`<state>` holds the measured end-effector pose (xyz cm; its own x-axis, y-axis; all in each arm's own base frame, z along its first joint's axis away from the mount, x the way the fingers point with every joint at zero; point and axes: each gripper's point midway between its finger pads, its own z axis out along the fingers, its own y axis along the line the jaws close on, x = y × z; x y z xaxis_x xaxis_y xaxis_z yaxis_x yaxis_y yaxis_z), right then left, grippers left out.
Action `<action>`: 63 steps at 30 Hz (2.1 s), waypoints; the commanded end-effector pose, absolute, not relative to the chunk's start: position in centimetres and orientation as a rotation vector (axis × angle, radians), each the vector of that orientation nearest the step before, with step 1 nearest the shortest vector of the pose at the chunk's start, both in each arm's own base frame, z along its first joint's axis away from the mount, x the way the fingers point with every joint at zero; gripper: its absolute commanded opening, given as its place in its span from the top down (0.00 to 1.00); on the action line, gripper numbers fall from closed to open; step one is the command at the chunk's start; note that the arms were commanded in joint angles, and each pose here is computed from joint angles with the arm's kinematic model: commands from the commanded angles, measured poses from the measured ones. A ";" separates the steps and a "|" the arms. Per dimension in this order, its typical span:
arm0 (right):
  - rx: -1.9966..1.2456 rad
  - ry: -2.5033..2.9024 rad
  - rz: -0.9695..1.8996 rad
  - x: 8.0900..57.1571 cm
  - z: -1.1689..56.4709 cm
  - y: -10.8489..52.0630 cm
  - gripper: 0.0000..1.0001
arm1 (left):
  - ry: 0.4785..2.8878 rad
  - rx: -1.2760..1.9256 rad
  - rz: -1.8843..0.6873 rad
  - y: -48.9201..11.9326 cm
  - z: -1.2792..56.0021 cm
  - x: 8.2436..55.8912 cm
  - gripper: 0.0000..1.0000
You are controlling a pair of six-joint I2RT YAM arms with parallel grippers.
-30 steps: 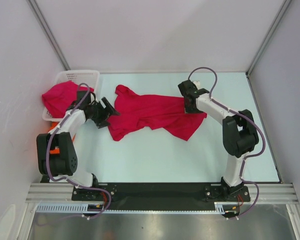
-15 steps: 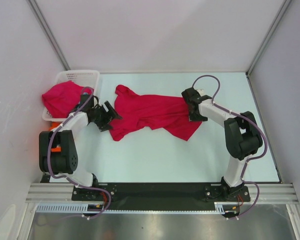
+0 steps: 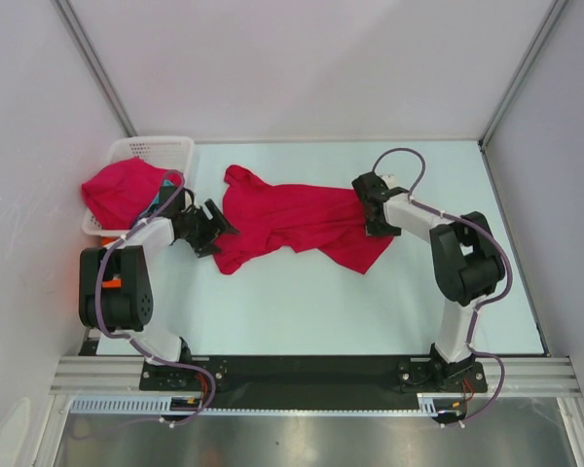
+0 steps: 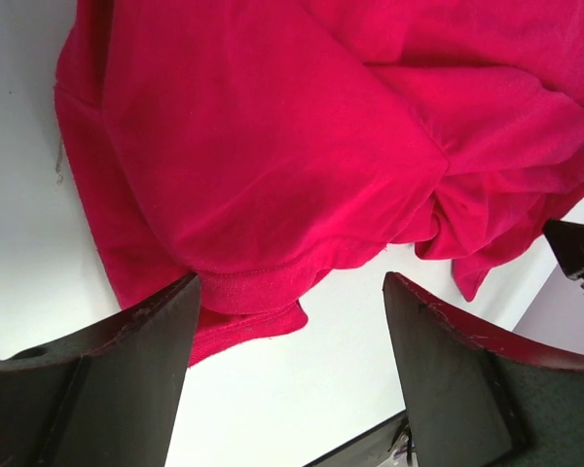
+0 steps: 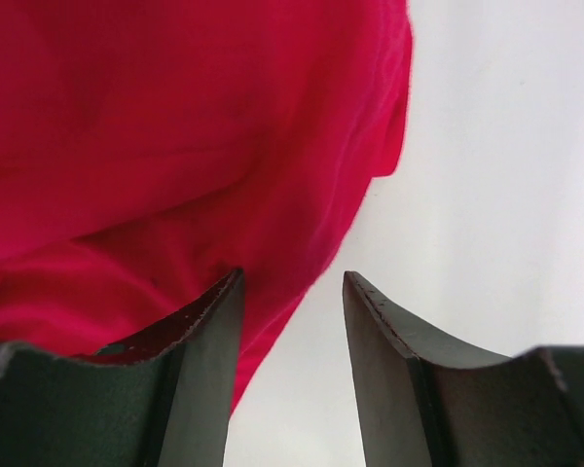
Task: Fold and stack the t-shirts
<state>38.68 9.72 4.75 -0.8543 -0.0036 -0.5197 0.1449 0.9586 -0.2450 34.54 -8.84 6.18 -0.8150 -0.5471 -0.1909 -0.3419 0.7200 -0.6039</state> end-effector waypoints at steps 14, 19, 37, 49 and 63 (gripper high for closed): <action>0.114 2.559 -0.346 39.6 3.2 10.3 1.00 | 2.538 -0.640 -0.837 -9.4 6.7 35.3 0.49; 0.114 2.491 -0.357 39.7 6.9 9.7 1.00 | 2.522 -0.634 -0.836 -9.3 7.9 35.9 0.78; 0.225 2.248 -0.401 37.5 20.9 4.4 1.00 | 2.319 -0.501 -0.800 -7.4 21.8 40.2 1.00; 0.393 2.016 -0.381 35.8 31.7 0.9 1.00 | 2.048 -0.443 -0.901 -5.5 36.3 39.2 1.00; 0.307 2.120 -0.214 31.1 29.8 4.8 1.00 | 1.943 -0.427 -1.014 -6.5 38.5 32.6 1.00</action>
<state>34.53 4.18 32.58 -0.4447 0.1387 -0.8849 0.3252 0.9455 -0.0152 35.15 -6.03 39.23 -0.5564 -0.6068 -0.5677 0.0821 0.6397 -0.7642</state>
